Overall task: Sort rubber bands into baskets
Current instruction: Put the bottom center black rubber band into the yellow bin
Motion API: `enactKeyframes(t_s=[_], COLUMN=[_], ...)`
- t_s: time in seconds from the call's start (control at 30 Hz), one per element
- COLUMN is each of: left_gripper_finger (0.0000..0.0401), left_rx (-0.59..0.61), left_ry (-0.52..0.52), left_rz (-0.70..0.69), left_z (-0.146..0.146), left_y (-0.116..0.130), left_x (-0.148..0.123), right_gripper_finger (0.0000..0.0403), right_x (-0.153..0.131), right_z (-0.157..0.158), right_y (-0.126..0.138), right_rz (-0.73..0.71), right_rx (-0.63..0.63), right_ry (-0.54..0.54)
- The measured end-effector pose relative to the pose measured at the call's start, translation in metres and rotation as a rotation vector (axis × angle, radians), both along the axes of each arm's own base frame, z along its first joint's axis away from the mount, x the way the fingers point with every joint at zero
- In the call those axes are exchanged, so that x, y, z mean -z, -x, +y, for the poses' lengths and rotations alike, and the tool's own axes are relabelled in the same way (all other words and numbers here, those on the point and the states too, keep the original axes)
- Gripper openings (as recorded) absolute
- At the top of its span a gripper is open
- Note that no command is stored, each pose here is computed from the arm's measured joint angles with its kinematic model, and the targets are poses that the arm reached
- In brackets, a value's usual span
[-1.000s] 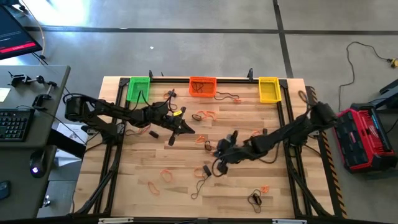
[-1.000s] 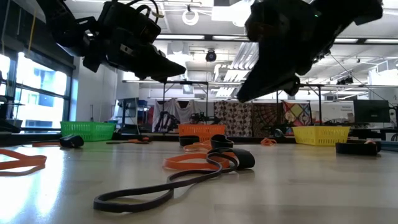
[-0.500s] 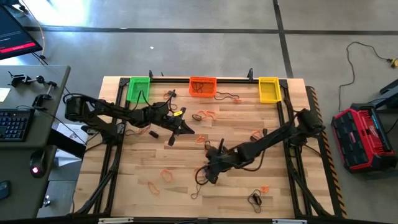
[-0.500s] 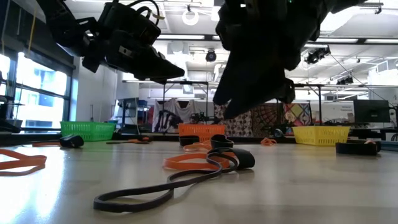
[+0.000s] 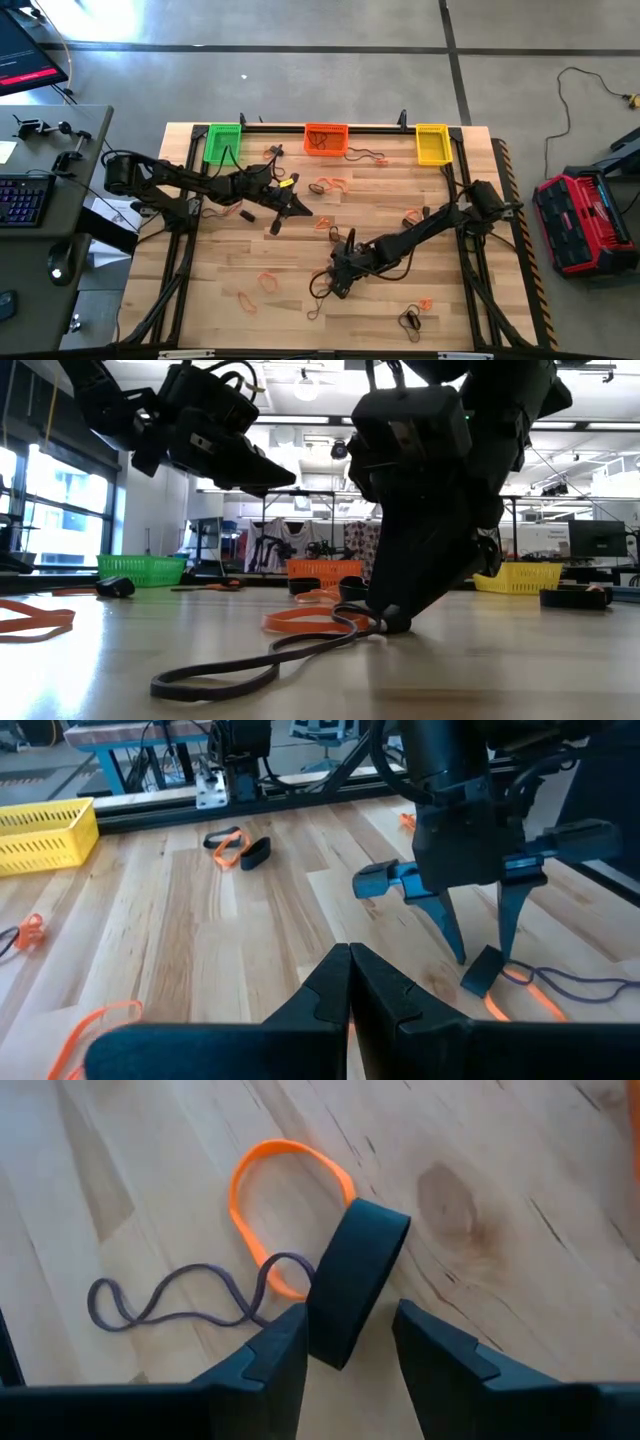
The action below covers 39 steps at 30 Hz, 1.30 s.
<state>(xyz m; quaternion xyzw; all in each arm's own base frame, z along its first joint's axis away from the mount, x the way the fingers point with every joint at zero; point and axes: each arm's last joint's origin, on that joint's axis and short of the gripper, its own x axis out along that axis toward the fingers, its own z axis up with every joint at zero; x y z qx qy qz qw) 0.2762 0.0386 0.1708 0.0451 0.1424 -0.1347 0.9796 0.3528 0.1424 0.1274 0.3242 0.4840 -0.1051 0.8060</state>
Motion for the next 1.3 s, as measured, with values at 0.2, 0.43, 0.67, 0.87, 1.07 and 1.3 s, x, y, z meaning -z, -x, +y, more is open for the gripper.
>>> enactKeyframes(t_s=[0.2, 0.43, 0.67, 0.87, 1.07, 1.3], left_gripper_finger=[0.0000, 0.0000, 0.0000, 0.0000, 0.0000, 0.0000], left_rx=[-0.002, -0.002, -0.005, -0.032, -0.025, -0.036], left_ry=[0.008, 0.011, 0.018, -0.001, -0.013, 0.005], left_rz=[0.017, 0.033, 0.068, 0.067, 0.061, 0.064], left_z=[0.000, 0.000, 0.000, -0.003, -0.007, -0.008], left_y=[0.000, 0.001, 0.002, 0.001, 0.000, 0.000], left_x=[0.001, 0.003, 0.006, 0.006, 0.005, 0.005], right_gripper_finger=[0.0080, 0.0012, 0.0003, 0.0002, 0.0002, 0.0001], right_x=[0.001, 0.001, -0.015, -0.036, -0.059, -0.081], right_z=[0.000, -0.003, -0.007, -0.017, -0.040, -0.086], right_y=[0.001, 0.003, 0.010, 0.023, 0.043, 0.072], right_rz=[0.010, 0.036, 0.053, 0.105, 0.207, 0.419], right_rx=[-0.066, -0.155, -0.188, -0.175, -0.101, 0.026], right_ry=[0.016, 0.031, 0.025, 0.052, 0.156, 0.301])
